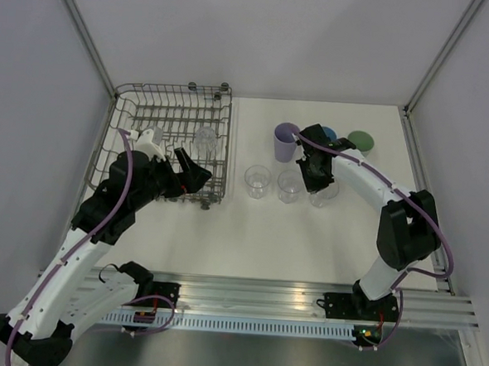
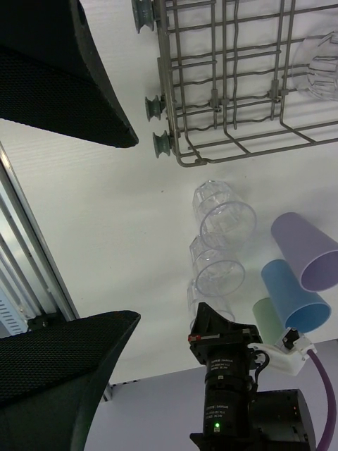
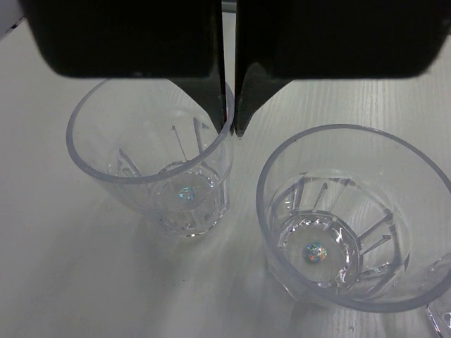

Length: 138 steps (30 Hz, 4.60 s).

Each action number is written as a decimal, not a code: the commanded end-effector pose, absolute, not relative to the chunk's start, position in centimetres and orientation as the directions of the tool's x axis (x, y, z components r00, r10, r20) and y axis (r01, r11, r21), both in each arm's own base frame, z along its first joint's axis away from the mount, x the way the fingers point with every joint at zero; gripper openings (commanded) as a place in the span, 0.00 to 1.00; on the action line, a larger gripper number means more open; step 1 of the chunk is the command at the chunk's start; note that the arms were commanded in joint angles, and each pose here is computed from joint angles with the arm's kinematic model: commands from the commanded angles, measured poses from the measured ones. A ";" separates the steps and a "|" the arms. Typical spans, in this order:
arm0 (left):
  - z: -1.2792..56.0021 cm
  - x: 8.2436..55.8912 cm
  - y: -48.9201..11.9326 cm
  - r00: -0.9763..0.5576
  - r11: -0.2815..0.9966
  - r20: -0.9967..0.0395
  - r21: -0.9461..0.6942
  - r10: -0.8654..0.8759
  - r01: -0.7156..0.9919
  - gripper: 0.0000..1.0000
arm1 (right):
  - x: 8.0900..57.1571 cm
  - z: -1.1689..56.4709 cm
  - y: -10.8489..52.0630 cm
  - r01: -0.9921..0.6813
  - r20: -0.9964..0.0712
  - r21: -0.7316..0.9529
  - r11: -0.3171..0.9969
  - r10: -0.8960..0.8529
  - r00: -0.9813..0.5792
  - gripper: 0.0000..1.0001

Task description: Unload the cups from the dish rack

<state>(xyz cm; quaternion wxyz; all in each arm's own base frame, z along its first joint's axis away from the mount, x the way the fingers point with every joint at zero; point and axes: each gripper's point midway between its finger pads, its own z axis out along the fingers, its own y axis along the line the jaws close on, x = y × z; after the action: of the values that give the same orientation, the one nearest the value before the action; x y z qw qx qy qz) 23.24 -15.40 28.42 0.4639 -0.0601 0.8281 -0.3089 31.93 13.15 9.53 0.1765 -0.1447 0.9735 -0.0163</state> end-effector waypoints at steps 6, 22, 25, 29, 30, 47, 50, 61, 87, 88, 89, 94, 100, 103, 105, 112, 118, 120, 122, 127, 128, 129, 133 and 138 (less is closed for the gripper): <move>27.9 23.4 -15.3 -0.560 0.821 -0.750 -0.534 -0.351 0.201 1.00 | 33.3 9.6 13.7 -0.305 -0.354 -0.090 0.948 -0.317 -0.880 0.02; 27.8 23.4 -15.5 -0.567 0.820 -0.748 -0.534 -0.345 0.206 1.00 | 34.4 9.4 13.9 -0.315 -0.364 -0.102 0.944 -0.330 -0.871 0.08; 27.7 23.4 -15.5 -0.571 0.819 -0.746 -0.535 -0.344 0.207 1.00 | 34.4 9.6 14.0 -0.318 -0.364 -0.098 0.943 -0.331 -0.871 0.08; 27.9 23.3 -15.5 -0.567 0.817 -0.749 -0.535 -0.342 0.213 1.00 | 34.2 9.8 13.7 -0.311 -0.362 -0.108 0.944 -0.329 -0.872 0.17; 28.0 23.3 -15.5 -0.566 0.817 -0.751 -0.535 -0.342 0.217 1.00 | 34.2 10.1 13.7 -0.308 -0.369 -0.108 0.945 -0.326 -0.870 0.18; 26.5 25.9 -13.9 -0.556 0.892 -0.766 -0.443 -0.323 0.091 1.00 | 33.0 18.0 13.7 -0.277 -0.532 -0.044 0.960 -0.257 -0.807 0.98; 26.3 26.5 -13.6 -0.552 0.902 -0.769 -0.426 -0.323 0.064 1.00 | 32.2 20.6 13.3 -0.265 -0.589 -0.034 0.964 -0.233 -0.774 0.98; 26.0 29.8 -12.5 -0.520 0.941 -0.798 -0.336 -0.305 -0.035 1.00 | 30.3 29.1 10.7 -0.170 -0.790 -0.016 0.985 -0.117 -0.602 0.98; 21.7 46.6 -13.3 -0.508 0.974 -0.843 -0.077 -0.179 -0.215 1.00 | 18.3 35.4 11.2 -0.437 -0.951 0.286 0.853 0.196 -0.238 0.98; 20.1 47.2 -13.4 -0.536 0.976 -0.829 -0.049 -0.157 -0.210 1.00 | 18.0 35.5 11.2 -0.441 -0.952 0.284 0.851 0.196 -0.236 0.98; 19.7 47.7 -13.5 -0.542 0.978 -0.827 -0.042 -0.149 -0.204 1.00 | 17.9 35.5 11.1 -0.444 -0.952 0.283 0.850 0.195 -0.234 0.98; 16.9 49.5 -12.5 -0.594 0.981 -0.796 -0.001 -0.117 -0.192 1.00 | 17.9 34.8 10.9 -0.439 -0.958 0.266 0.858 0.182 -0.223 0.98; 14.7 50.5 -12.4 -0.646 0.995 -0.758 -0.033 -0.088 -0.098 1.00 | 17.8 34.7 11.3 -0.460 -0.957 0.268 0.846 0.181 -0.226 0.98; 13.7 50.9 -12.9 -0.669 0.997 -0.740 -0.039 -0.069 -0.059 1.00 | 17.7 34.9 11.6 -0.477 -0.958 0.270 0.836 0.181 -0.224 0.98; 13.2 51.1 -12.9 -0.677 0.998 -0.733 -0.042 -0.069 -0.056 1.00 | 17.7 34.7 11.9 -0.489 -0.955 0.276 0.828 0.181 -0.233 0.98; 11.2 52.0 -13.3 -0.708 0.998 -0.704 -0.034 -0.059 -0.050 0.99 | 17.5 34.7 12.2 -0.507 -0.956 0.274 0.817 0.173 -0.237 0.98; 10.9 51.9 -13.1 -0.722 0.998 -0.690 -0.020 -0.056 -0.057 0.74 | 17.5 34.6 12.4 -0.513 -0.956 0.272 0.814 0.169 -0.240 0.98; 11.1 51.8 -13.0 -0.722 0.998 -0.689 -0.022 -0.060 -0.062 0.65 | 17.4 34.7 12.4 -0.517 -0.956 0.272 0.811 0.169 -0.238 0.98; 11.5 51.7 -13.1 -0.724 0.998 -0.688 -0.025 -0.061 -0.061 0.47 | 17.4 34.8 12.4 -0.518 -0.957 0.271 0.811 0.168 -0.236 0.98; 14.0 51.1 -12.9 -0.697 0.995 -0.711 -0.050 -0.093 -0.082 0.15 | 17.5 34.7 12.3 -0.512 -0.958 0.267 0.816 0.166 -0.234 0.98; 15.2 50.9 -12.8 -0.685 0.995 -0.722 -0.058 -0.100 -0.084 0.04 | 17.6 34.8 12.2 -0.509 -0.958 0.267 0.819 0.168 -0.232 0.98; 16.1 50.7 -12.8 -0.672 0.993 -0.731 -0.071 -0.115 -0.093 0.03 | 17.8 34.6 12.0 -0.492 -0.957 0.267 0.829 0.168 -0.235 0.98; 19.6 50.3 -12.5 -0.621 0.989 -0.770 -0.105 -0.147 -0.104 0.02 | 18.6 33.8 11.6 -0.434 -0.944 0.293 0.852 0.183 -0.276 0.98; 24.9 48.6 -12.5 -0.555 0.983 -0.811 -0.164 -0.184 -0.087 0.02 | 20.1 30.8 11.8 -0.352 -0.901 0.321 0.880 0.169 -0.399 0.87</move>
<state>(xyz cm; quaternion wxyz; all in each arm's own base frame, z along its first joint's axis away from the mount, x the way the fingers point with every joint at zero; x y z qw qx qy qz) 49.11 -12.48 16.73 0.3930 -0.0523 0.9180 -0.0144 19.01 11.95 32.45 0.5734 -0.0849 0.7739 0.2552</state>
